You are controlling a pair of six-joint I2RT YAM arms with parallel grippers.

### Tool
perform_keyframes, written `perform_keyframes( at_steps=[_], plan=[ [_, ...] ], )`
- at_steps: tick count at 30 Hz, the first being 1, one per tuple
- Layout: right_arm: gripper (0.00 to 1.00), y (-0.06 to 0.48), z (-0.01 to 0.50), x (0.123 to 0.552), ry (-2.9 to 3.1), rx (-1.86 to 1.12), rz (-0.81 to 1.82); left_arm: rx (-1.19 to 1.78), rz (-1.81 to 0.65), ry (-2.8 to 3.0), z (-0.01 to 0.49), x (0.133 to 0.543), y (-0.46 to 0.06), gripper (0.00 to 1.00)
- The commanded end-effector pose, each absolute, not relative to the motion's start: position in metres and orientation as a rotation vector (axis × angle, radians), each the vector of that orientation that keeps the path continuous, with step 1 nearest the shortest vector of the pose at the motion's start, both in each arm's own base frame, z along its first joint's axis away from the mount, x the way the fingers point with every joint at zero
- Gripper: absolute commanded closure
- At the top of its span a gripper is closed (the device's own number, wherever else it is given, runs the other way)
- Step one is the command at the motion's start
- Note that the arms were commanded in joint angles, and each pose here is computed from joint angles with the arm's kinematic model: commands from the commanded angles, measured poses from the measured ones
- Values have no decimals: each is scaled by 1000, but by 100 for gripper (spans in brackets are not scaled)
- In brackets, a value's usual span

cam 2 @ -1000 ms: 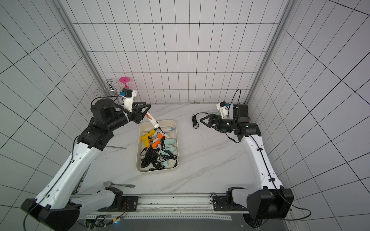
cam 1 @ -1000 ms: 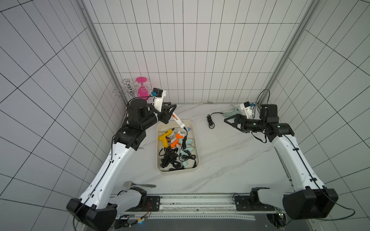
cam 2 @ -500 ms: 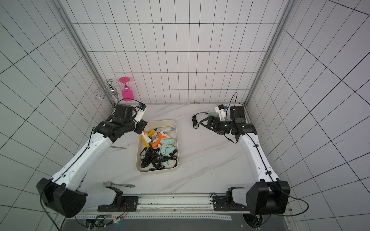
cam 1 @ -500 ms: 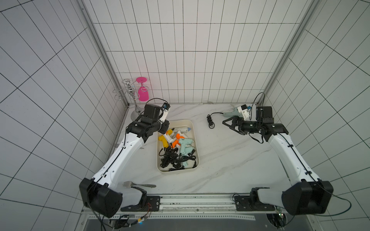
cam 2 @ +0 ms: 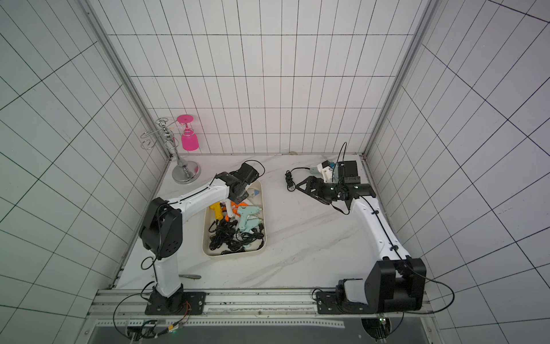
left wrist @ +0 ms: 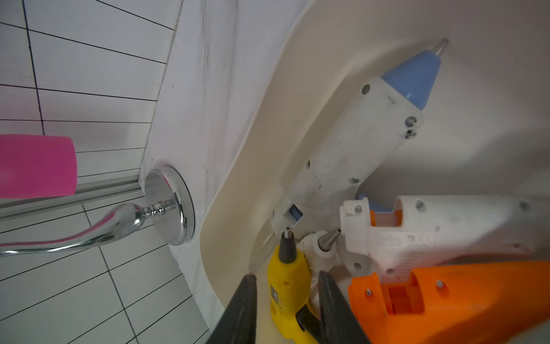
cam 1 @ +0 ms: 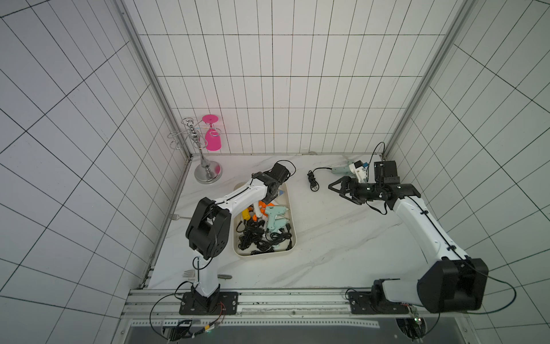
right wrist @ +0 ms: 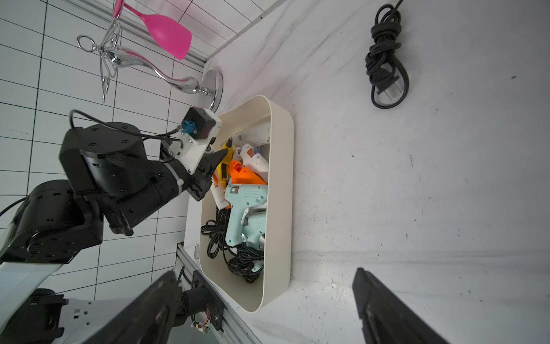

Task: Put the hot melt glue gun into the storage box
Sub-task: Place the hot melt adhesive gun in the storage box.

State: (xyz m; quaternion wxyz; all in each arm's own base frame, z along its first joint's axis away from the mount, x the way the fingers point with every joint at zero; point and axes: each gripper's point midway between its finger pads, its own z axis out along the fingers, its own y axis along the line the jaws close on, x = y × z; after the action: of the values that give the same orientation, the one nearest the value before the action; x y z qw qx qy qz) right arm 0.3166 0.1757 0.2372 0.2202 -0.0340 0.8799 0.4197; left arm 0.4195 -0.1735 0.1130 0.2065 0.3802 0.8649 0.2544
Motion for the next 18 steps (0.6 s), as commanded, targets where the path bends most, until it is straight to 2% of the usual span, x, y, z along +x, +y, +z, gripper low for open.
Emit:
perform_keyframes(
  at_steps=[1,6,8,11,13,15,16,17,18],
  plan=[
    [6,171,222,314,2473,-78,1101,1041,923,2336,121,434,-162,100],
    [6,169,210,319,2511,-41,1075,1099,924,2313,95,429,-178,99],
    [6,166,207,324,2520,-17,1057,1077,980,2319,84,431,-175,93],
    [5,164,207,332,2525,1,1036,1020,959,2340,85,433,-177,76],
    [5,161,206,339,2527,19,1000,984,961,2320,93,435,-177,56],
    [4,156,203,351,2533,51,941,943,974,2296,105,440,-174,53],
    [4,154,201,356,2536,60,916,917,969,2285,112,441,-174,46],
    [4,151,197,364,2544,83,872,882,958,2277,121,442,-174,30],
    [4,145,193,372,2552,114,825,855,945,2270,129,442,-174,27]
  ],
)
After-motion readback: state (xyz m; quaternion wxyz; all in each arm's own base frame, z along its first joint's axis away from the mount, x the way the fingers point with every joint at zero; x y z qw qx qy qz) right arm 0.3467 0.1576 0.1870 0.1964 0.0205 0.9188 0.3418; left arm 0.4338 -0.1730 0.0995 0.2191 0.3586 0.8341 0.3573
